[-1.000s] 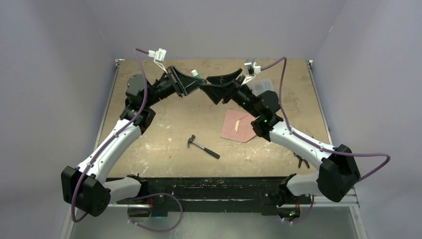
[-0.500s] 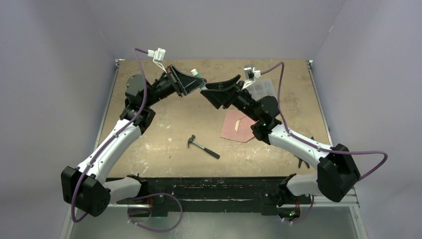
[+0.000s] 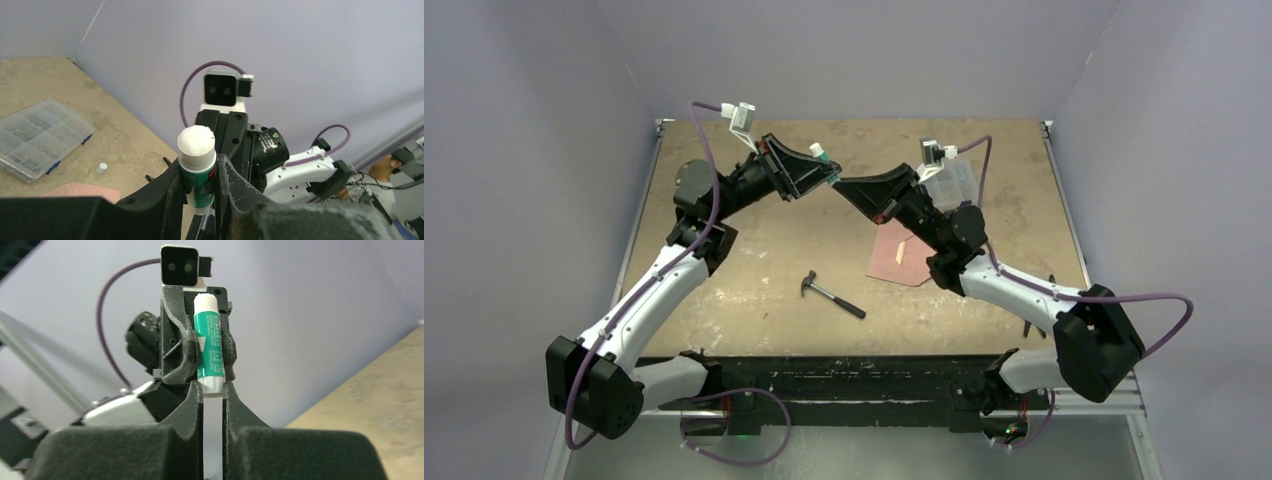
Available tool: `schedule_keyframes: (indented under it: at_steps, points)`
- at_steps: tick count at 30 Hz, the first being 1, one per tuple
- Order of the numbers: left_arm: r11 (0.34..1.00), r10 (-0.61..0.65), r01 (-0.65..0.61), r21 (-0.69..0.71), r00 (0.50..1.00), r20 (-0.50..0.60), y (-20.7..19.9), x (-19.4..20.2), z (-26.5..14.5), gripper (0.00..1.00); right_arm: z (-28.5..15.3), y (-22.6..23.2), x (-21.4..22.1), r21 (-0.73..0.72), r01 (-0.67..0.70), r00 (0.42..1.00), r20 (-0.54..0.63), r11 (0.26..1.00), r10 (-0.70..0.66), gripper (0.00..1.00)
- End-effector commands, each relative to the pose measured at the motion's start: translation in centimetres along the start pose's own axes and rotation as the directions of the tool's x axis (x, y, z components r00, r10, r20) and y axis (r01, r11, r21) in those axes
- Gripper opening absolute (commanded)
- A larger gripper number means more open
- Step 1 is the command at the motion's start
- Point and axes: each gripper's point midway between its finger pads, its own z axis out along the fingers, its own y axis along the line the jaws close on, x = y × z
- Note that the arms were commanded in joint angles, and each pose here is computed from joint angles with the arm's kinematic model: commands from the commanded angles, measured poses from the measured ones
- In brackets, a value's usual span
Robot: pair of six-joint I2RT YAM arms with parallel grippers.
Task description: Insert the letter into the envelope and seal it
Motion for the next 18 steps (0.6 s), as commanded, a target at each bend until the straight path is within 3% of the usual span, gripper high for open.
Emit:
schedule_keyframes:
  at_steps: [1, 5, 10, 12, 15, 16, 18]
  points:
    - [0.972, 0.152, -0.169, 0.166, 0.982, 0.109, -4.4, -1.6, -1.2, 0.0, -1.6, 4.7, -2.8, -0.204, -0.254, 0.954, 0.107, 0.945, 0.28, 0.0]
    - [0.921, 0.256, -0.293, 0.257, 0.952, 0.167, -6.2, -1.4, -2.2, 0.0, -3.2, 6.7, -4.8, -0.378, -0.437, 0.849, 0.126, 0.816, 0.513, 0.0]
    - [0.791, 0.395, -0.452, 0.412, 0.892, 0.221, -8.9, 0.2, -3.8, 0.0, -5.0, 6.8, -6.0, -0.569, -0.635, 0.631, 0.009, 0.523, 0.776, 0.0]
    - [0.766, 0.42, -0.469, 0.44, 0.883, 0.211, -9.0, 0.6, -3.9, 0.0, -4.8, 6.7, -5.9, -0.572, -0.678, 0.577, -0.024, 0.462, 0.816, 0.0]
    - [0.755, 0.413, -0.459, 0.469, 0.888, 0.203, -9.2, 0.9, -3.9, 0.0, -4.6, 7.3, -5.9, -0.582, -0.657, 0.603, -0.024, 0.479, 0.797, 0.0]
    - [0.756, 0.408, -0.454, 0.471, 0.89, 0.203, -9.2, 0.9, -3.9, 0.0, -4.6, 7.3, -5.8, -0.581, -0.644, 0.62, -0.015, 0.498, 0.784, 0.05]
    - [0.783, 0.385, -0.433, 0.447, 0.901, 0.199, -8.7, 0.5, -3.5, 0.0, -4.4, 7.2, -5.0, -0.558, -0.609, 0.674, 0.01, 0.563, 0.739, 0.29]
